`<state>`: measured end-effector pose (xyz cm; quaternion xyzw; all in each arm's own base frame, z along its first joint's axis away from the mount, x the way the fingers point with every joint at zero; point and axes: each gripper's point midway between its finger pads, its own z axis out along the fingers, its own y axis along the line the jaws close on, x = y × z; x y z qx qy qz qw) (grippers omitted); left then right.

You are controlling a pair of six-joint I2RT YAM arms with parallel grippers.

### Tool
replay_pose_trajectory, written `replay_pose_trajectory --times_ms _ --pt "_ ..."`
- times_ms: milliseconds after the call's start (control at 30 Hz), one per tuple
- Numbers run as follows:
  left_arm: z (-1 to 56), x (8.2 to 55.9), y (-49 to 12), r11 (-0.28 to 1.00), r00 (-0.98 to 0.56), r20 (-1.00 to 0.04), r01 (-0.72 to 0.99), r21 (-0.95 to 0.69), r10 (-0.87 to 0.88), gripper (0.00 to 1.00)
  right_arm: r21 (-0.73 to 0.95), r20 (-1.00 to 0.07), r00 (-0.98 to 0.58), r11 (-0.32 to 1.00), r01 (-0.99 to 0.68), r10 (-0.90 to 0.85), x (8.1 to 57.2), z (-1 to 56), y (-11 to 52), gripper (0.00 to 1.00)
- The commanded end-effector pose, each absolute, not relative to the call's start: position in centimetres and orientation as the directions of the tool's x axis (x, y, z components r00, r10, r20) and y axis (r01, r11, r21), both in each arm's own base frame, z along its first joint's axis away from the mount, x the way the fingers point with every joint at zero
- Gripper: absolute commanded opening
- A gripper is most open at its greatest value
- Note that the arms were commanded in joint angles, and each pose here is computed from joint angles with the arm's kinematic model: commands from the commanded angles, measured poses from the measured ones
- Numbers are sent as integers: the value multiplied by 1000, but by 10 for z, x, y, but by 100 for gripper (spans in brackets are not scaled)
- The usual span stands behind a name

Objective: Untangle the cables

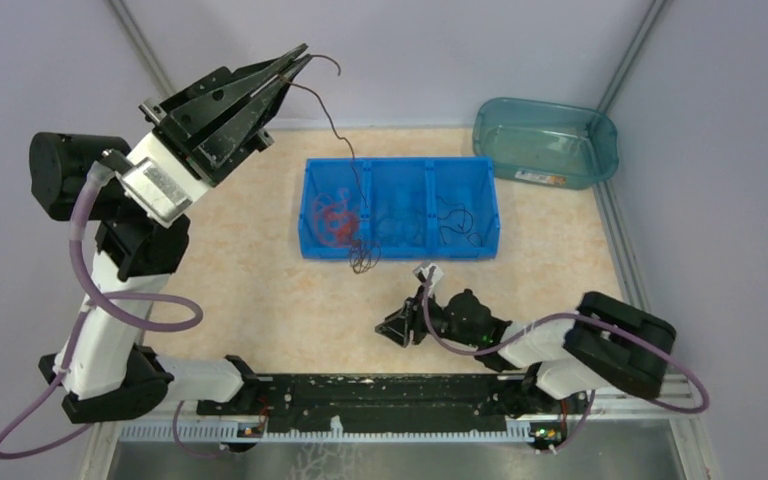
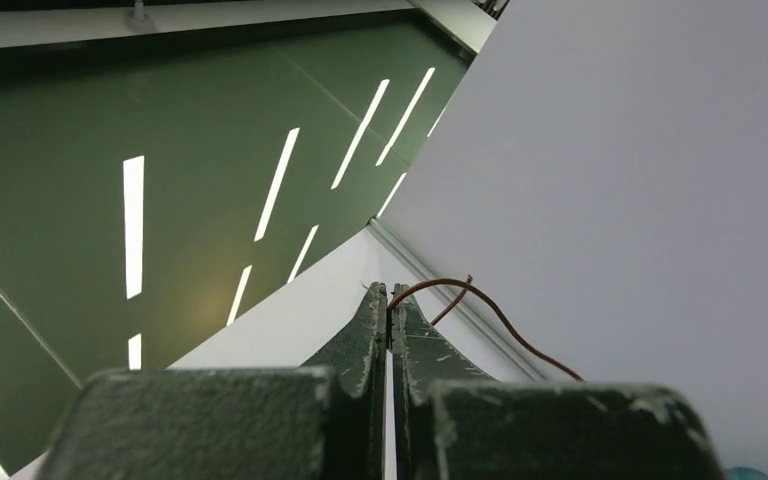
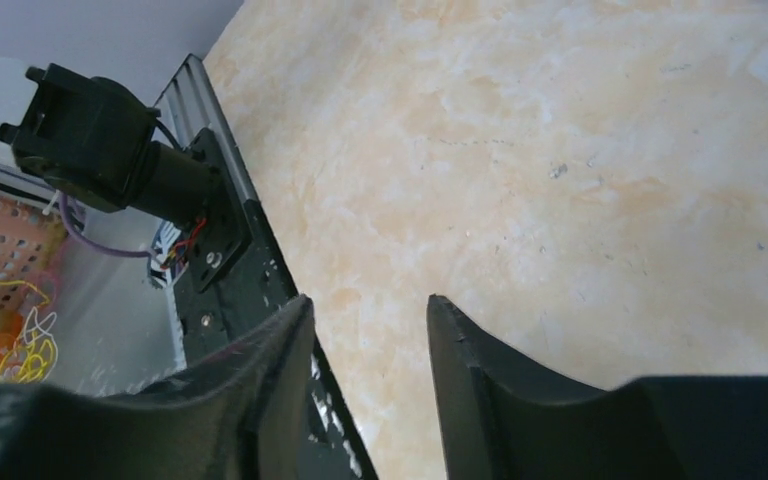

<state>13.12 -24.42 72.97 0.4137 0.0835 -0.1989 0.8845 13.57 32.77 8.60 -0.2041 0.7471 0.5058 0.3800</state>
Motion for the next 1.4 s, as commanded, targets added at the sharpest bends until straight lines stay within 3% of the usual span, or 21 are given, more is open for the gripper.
replay_pose_trajectory --times_ms 0,167,267,333,367,667,933,1100,1367 --pt "718 131 -245 562 921 -300 389 730 -249 0 565 -824 -521 393 -725 222 144 139 314 51" --pt "688 134 -254 507 901 -358 434 744 -246 0 483 -872 -393 382 -788 292 144 211 297 64" --pt "678 137 -259 486 886 -390 464 740 -252 0 407 -894 -304 312 -859 330 134 260 296 80" --pt "674 138 -261 475 879 -403 478 739 -256 0 376 -893 -271 263 -889 359 127 283 297 98" --pt "674 138 -262 472 876 -408 482 738 -257 0 358 -893 -259 232 -904 368 123 294 300 99" --pt "671 138 -266 455 865 -426 503 735 -267 0 256 -882 -242 -22 -967 403 98 348 337 97" --pt "673 138 -269 456 869 -413 494 740 -271 0 323 -863 -347 -128 -938 367 97 340 367 81" --pt "676 137 -269 461 876 -398 481 745 -272 0 378 -868 -358 -10 -926 344 114 317 366 76" --pt "679 133 -266 466 885 -378 465 753 -273 0 384 -904 -297 278 -880 308 143 272 329 79"
